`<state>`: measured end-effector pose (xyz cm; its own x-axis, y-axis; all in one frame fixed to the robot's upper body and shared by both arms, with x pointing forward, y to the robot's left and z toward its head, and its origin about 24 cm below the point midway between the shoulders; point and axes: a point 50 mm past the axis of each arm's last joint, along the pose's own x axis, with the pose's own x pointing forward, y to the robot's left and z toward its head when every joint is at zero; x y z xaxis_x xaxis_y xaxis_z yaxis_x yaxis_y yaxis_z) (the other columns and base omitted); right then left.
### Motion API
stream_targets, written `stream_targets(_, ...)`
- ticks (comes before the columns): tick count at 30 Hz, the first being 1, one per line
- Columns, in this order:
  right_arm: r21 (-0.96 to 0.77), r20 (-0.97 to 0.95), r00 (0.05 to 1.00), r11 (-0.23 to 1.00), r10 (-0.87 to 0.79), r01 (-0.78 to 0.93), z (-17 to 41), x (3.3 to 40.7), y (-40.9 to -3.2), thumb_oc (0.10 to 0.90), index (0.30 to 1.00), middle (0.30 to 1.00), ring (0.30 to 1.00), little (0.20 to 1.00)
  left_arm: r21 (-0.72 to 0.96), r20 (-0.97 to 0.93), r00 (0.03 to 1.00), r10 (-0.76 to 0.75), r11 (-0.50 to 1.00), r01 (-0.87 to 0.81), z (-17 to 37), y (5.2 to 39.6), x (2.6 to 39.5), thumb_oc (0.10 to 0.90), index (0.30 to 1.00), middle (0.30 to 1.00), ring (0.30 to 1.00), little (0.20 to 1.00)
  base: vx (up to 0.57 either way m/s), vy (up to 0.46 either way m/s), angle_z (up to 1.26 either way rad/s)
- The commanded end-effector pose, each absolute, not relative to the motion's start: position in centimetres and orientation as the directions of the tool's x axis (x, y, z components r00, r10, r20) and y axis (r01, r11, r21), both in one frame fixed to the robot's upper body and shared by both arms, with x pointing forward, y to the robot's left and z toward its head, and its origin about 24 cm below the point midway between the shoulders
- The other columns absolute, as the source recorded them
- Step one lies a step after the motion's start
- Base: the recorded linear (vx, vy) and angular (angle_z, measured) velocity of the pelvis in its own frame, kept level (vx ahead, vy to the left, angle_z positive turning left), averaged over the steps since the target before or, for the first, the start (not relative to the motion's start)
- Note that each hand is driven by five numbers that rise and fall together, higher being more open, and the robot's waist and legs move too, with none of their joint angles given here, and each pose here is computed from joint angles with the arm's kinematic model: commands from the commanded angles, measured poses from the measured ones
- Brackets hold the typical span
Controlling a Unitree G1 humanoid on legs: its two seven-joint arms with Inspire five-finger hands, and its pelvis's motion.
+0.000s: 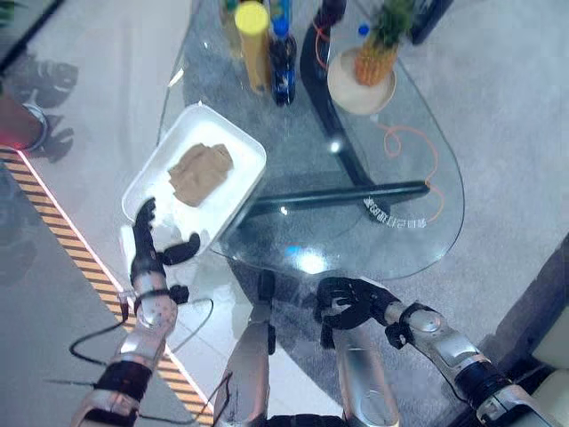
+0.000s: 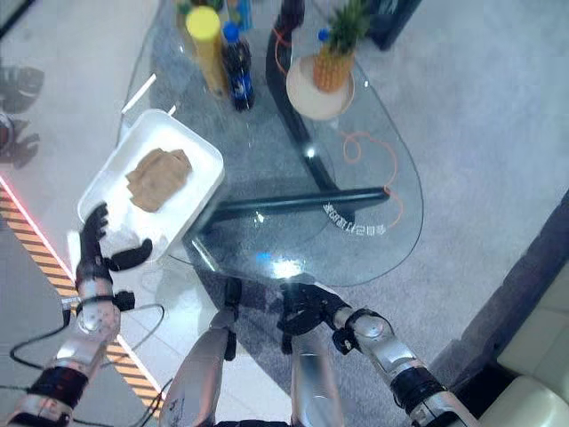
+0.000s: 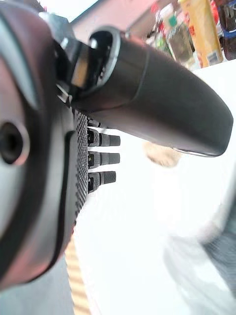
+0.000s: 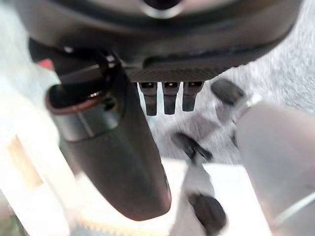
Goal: Wipe the table with a cloth and put it in the basket.
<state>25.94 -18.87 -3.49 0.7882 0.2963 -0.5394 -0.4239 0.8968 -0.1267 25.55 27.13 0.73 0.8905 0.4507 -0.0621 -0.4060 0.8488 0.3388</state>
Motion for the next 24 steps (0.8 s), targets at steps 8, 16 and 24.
stream_targets(8,-0.081,-0.815,0.579,0.988,0.009,-0.130,-12.7,16.4,-21.5,0.800,0.900,0.900,0.900,0.900,0.165,-0.650,0.717,0.252,0.968,-0.190,-11.3,22.5,17.2,0.800,0.900,0.900,0.900,0.900,0.07,-0.086,0.06)
stream_targets(16,-0.002,-0.929,0.370,0.999,-0.021,0.051,-16.0,10.9,-21.3,0.800,0.900,0.900,0.900,0.900,0.137,-0.853,0.480,0.207,0.974,-0.178,-15.7,21.3,11.3,0.800,0.900,0.900,0.900,0.900,0.03,-0.022,-0.06)
stream_targets(24,0.039,-0.953,0.303,0.992,0.000,0.123,-16.7,9.1,-20.7,0.800,0.900,0.900,0.900,0.900,0.162,-0.906,0.372,0.199,0.978,-0.130,-16.5,21.0,9.6,0.800,0.900,0.900,0.900,0.900,0.03,-0.010,-0.13)
